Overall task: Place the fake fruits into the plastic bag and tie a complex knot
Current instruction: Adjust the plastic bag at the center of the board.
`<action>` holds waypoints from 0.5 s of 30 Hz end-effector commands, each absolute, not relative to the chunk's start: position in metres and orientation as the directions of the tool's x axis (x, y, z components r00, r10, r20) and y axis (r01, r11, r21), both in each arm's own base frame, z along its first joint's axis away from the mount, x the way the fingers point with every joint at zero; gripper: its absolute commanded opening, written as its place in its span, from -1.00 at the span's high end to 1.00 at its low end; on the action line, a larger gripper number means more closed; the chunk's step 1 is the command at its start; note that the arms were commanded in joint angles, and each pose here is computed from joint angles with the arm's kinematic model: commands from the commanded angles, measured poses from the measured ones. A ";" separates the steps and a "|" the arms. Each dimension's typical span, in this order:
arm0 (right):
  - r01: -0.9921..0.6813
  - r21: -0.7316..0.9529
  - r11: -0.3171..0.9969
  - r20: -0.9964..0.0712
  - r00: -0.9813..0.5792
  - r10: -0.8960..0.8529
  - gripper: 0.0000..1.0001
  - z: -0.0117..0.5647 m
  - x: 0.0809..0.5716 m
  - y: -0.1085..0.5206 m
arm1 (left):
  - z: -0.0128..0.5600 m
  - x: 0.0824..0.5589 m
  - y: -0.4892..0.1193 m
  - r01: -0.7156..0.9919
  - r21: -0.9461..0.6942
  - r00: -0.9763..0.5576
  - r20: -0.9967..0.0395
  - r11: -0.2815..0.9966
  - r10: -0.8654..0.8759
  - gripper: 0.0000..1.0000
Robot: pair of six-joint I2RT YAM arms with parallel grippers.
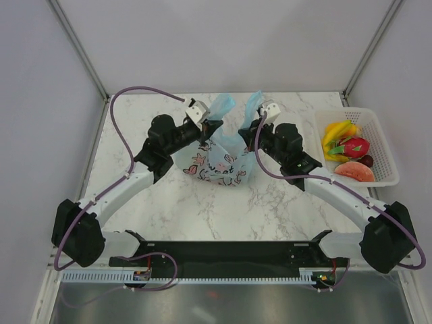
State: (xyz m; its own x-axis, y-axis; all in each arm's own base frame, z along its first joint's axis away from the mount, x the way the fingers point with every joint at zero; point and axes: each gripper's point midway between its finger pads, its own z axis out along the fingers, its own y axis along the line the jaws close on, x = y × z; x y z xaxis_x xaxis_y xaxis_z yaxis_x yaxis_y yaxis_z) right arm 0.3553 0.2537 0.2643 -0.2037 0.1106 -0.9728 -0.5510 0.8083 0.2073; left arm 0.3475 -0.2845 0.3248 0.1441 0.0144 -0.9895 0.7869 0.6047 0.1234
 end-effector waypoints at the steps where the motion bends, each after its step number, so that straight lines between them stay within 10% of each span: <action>1: -0.600 0.123 0.790 -0.989 -0.139 0.048 1.00 0.289 0.349 0.254 | 0.313 0.325 -0.296 0.852 0.199 0.170 -0.980 0.485 0.104 0.95; 15: -0.713 0.097 0.694 -0.989 -0.144 -0.010 1.00 0.296 0.336 0.275 | 0.294 0.288 -0.271 0.889 0.244 0.124 -0.942 0.386 0.311 0.95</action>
